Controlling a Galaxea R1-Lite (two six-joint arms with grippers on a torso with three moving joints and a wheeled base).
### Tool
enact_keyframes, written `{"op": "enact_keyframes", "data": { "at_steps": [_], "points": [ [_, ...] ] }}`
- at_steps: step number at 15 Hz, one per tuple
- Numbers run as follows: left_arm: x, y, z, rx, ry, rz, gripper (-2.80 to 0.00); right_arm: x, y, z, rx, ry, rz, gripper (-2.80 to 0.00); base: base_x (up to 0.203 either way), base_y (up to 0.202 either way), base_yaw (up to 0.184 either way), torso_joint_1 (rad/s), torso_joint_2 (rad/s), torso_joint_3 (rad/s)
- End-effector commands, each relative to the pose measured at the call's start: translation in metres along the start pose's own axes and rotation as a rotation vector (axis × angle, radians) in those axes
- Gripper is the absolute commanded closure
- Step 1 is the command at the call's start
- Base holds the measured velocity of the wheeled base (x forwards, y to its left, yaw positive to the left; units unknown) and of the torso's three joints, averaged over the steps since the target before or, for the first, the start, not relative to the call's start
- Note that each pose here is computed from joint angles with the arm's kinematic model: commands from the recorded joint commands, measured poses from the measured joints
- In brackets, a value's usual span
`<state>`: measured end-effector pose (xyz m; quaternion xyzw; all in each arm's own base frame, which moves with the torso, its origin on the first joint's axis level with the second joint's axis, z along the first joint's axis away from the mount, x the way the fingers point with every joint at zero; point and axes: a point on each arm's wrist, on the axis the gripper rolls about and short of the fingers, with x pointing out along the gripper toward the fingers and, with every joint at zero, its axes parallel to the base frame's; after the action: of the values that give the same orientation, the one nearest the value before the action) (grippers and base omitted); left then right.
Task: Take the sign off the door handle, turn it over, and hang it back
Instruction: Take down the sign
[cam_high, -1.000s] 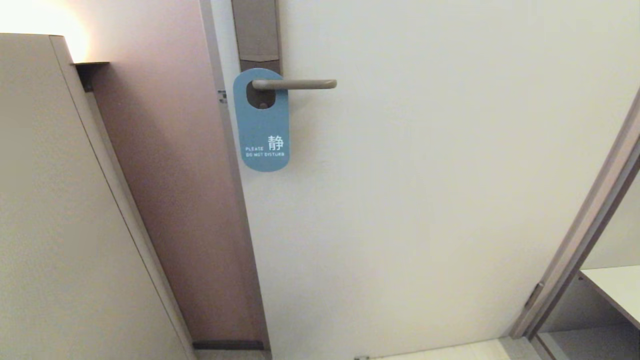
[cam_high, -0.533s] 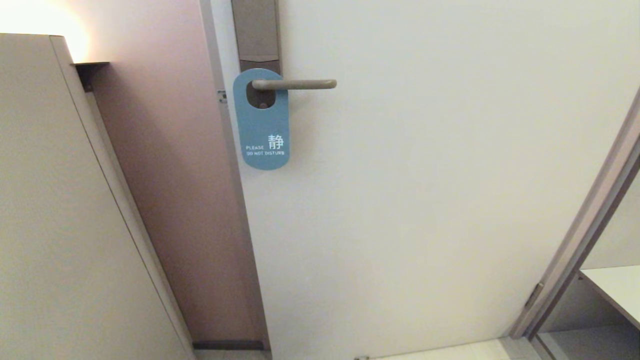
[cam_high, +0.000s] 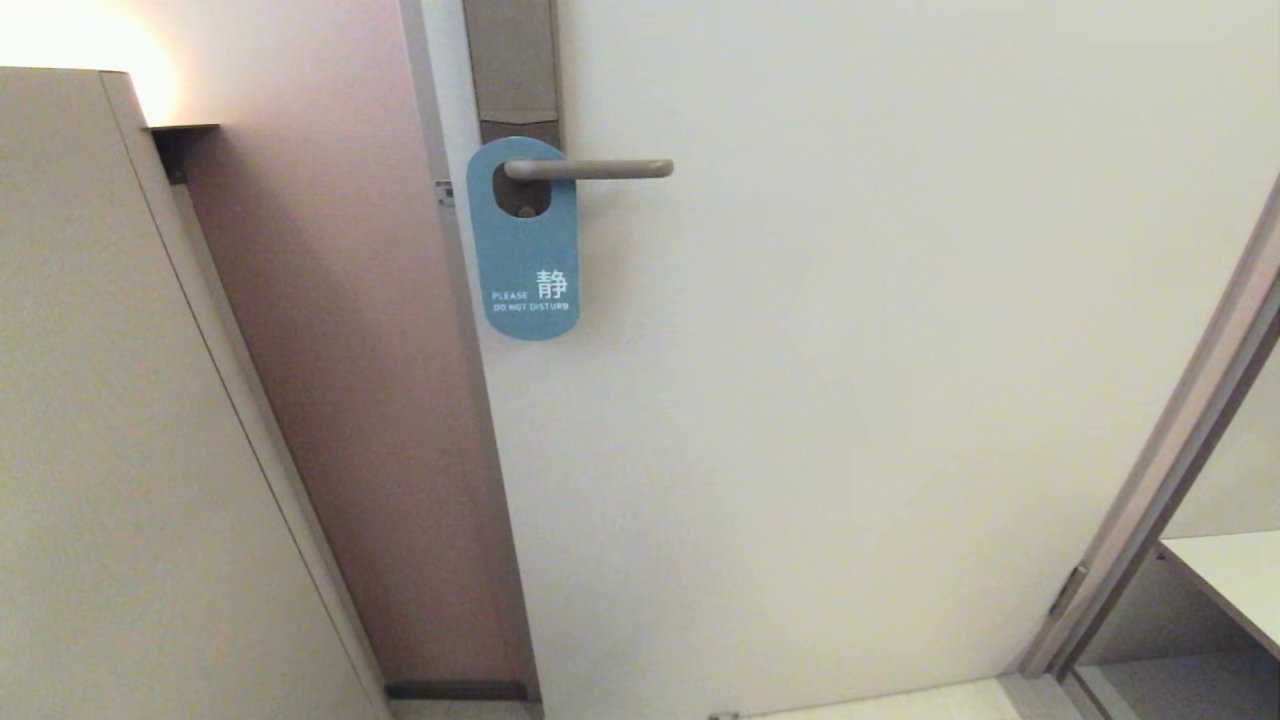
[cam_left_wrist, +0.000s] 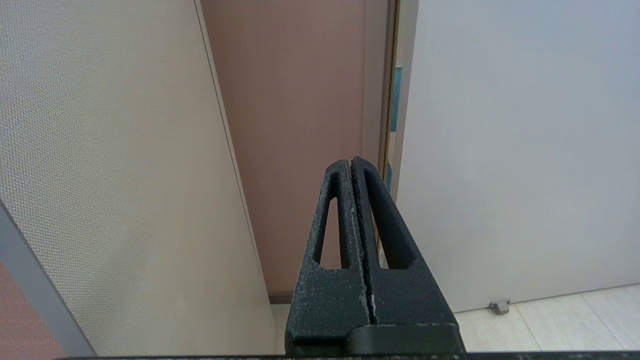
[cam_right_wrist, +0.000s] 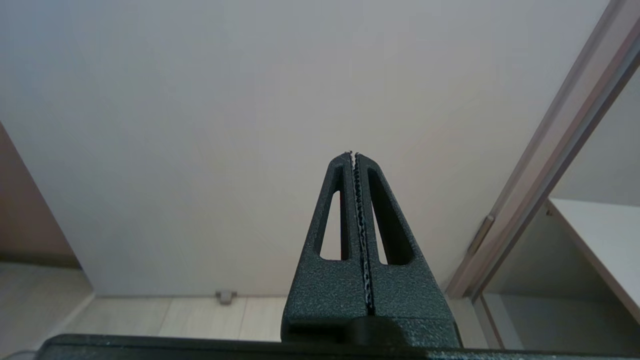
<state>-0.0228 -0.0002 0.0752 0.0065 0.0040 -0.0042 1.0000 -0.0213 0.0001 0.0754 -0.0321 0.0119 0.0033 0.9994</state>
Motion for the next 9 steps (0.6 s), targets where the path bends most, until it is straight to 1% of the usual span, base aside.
{"op": "enact_keyframes", "data": {
  "at_steps": [1,9],
  "points": [
    [0.0,0.0,0.0001,-0.001,-0.001,0.001,0.0,-0.0015,0.0,-0.0004,0.0,-0.019,-0.001,0.0,0.0,0.0,0.0,0.0,0.0,0.0],
    [0.0,0.0,-0.0001,0.001,0.0,-0.001,0.0,-0.0015,0.0,-0.0002,0.0,-0.02,-0.001,0.0,0.0,0.0,0.0,0.0,0.0,0.0]
  ]
}}
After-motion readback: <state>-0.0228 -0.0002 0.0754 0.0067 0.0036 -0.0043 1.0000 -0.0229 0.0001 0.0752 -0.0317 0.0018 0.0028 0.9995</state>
